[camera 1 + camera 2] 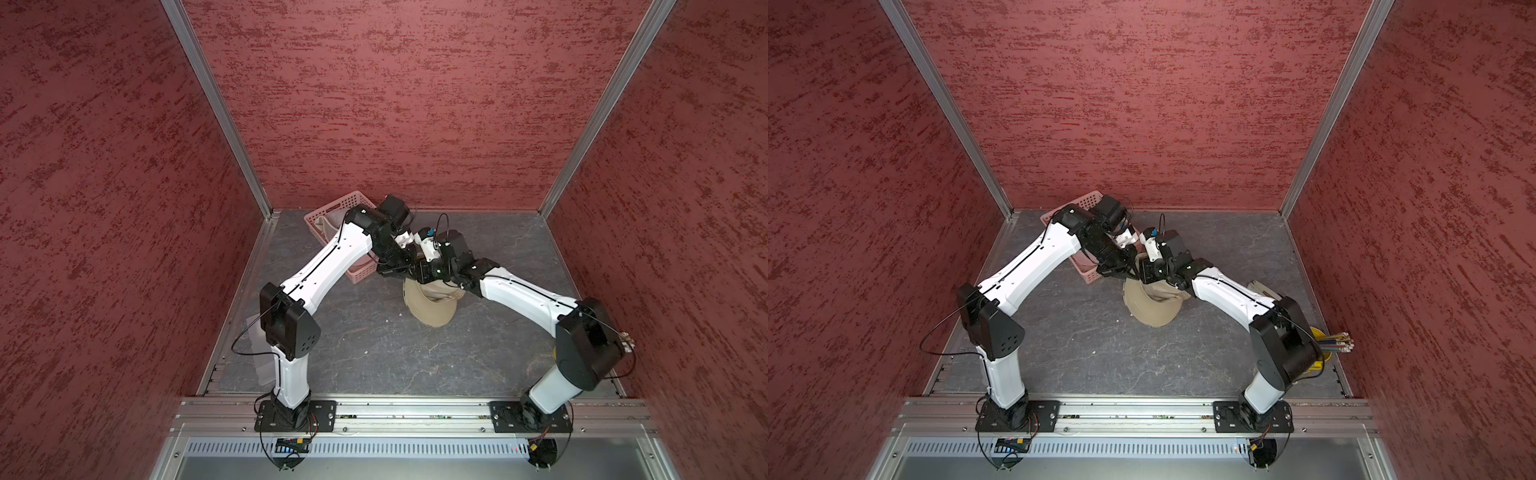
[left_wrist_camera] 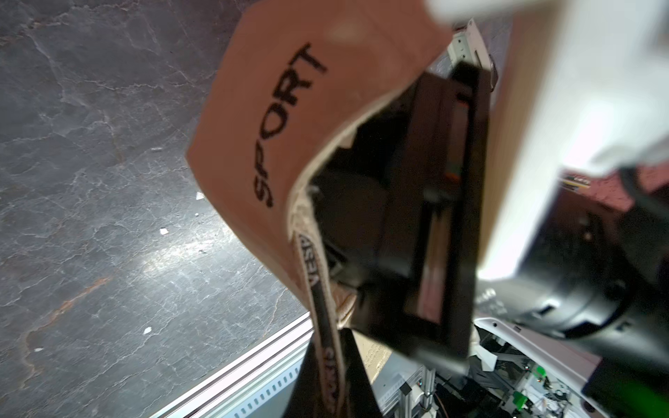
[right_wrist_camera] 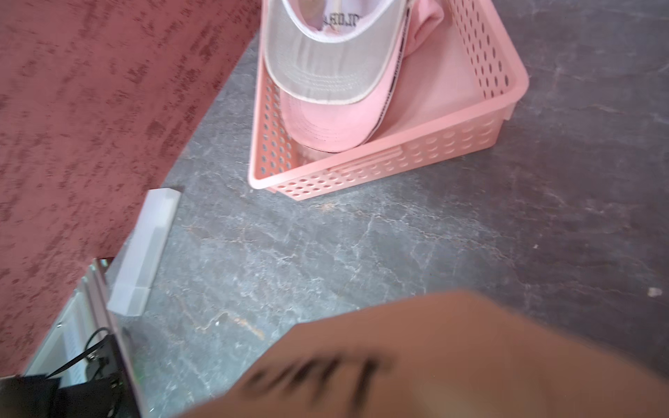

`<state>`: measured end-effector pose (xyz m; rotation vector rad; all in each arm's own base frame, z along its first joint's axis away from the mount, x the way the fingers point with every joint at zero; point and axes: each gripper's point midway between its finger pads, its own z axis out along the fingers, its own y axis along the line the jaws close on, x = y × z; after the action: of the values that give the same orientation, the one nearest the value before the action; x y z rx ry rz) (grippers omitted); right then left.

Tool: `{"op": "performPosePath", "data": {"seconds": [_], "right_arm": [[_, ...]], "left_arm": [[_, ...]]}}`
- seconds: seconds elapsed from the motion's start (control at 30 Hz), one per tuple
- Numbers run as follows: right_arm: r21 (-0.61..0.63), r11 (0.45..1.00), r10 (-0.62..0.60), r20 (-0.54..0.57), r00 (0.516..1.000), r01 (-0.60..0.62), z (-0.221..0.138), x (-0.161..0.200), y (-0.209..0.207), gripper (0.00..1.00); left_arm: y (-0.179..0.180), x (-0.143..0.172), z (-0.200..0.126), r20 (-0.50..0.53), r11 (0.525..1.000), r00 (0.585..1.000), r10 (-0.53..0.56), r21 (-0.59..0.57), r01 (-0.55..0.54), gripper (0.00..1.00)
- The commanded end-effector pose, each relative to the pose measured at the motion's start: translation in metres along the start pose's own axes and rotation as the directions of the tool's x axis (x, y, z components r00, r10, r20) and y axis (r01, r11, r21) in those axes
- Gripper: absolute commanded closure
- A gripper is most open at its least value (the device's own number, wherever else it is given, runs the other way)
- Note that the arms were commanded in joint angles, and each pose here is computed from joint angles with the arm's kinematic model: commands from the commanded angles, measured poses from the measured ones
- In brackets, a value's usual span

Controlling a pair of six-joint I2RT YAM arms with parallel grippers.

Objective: Turn the baseball cap inside out
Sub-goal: Turn over the baseball cap.

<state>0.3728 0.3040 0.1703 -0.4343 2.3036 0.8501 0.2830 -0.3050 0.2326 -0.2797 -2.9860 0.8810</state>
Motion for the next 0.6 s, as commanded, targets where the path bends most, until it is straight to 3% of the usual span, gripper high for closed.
{"op": "performPosePath", "data": {"seconds": [0.0,0.13,0.27,0.43,0.57], "right_arm": [[0.017,0.997,0.066,0.184,0.981,-0.070,-0.009,-0.063,-0.015,0.70],[0.053,0.985,0.147,0.233,0.961,-0.164,-0.013,-0.084,-0.049,0.71],[0.085,0.978,0.168,0.197,0.966,-0.188,-0.017,-0.076,-0.061,0.71],[0.156,0.983,0.091,0.033,0.995,-0.095,-0.024,-0.028,-0.067,0.70],[0.101,0.995,-0.020,-0.053,0.998,0.026,-0.040,0.001,-0.047,0.67]], "left_arm": [[-0.019,0.010,0.000,-0.021,0.997,0.998,0.054,0.050,-0.053,1.00],[-0.021,0.014,-0.001,-0.014,0.996,0.998,0.061,0.067,-0.060,1.00],[-0.009,0.011,-0.005,0.009,0.998,0.999,0.045,0.050,-0.045,1.00],[0.013,-0.002,-0.024,0.085,1.000,0.996,0.011,0.024,-0.013,1.00],[0.018,-0.004,-0.029,0.083,0.999,0.997,0.005,0.043,-0.008,1.00]]}}
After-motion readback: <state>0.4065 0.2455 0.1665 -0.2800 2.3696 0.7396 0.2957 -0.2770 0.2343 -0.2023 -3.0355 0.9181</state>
